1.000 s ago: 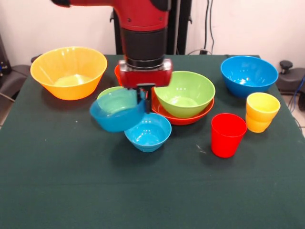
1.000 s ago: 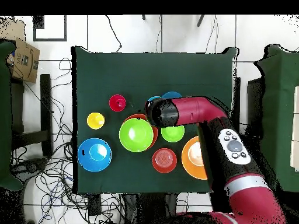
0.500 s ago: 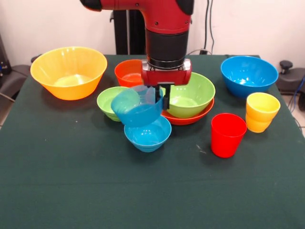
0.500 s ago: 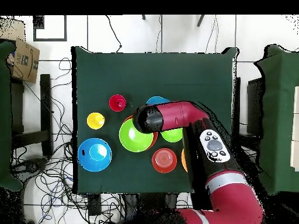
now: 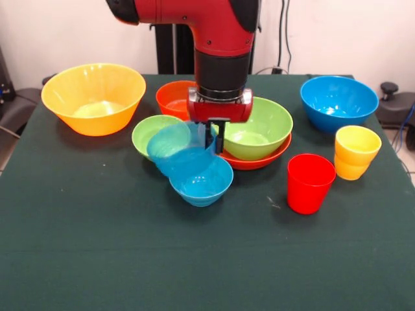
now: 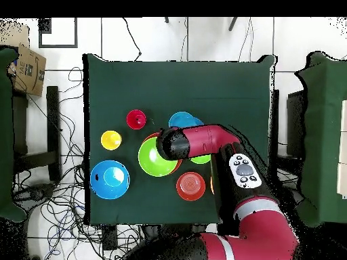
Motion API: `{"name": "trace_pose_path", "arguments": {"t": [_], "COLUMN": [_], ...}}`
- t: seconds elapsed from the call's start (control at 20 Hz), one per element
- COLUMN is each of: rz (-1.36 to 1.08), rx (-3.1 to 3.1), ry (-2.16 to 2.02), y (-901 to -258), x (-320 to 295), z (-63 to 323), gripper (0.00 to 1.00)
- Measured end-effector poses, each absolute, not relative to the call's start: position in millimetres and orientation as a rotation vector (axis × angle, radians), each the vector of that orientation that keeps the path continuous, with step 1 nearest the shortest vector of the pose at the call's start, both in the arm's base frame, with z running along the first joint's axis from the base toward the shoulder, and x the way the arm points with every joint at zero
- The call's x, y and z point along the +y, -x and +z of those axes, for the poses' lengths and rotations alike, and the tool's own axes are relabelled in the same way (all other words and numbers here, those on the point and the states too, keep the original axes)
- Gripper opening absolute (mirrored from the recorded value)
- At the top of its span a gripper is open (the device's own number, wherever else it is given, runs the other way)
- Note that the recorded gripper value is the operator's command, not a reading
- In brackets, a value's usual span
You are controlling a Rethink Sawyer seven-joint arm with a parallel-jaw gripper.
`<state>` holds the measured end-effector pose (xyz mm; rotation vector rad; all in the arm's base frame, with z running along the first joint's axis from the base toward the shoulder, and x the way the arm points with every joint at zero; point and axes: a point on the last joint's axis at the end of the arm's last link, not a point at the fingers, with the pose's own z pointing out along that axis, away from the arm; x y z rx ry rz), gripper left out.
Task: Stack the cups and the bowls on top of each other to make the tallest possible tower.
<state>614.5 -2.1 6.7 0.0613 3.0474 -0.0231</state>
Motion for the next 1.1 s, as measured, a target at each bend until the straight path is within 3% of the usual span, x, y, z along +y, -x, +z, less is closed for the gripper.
{"name": "trace_pose_path", "arguments": {"t": [1.1], "rz": [-0.035], "rx": [3.069], "ry": [-0.13], "y": [-594], "x": [9], "z": [-27], "gripper": [0.0]}}
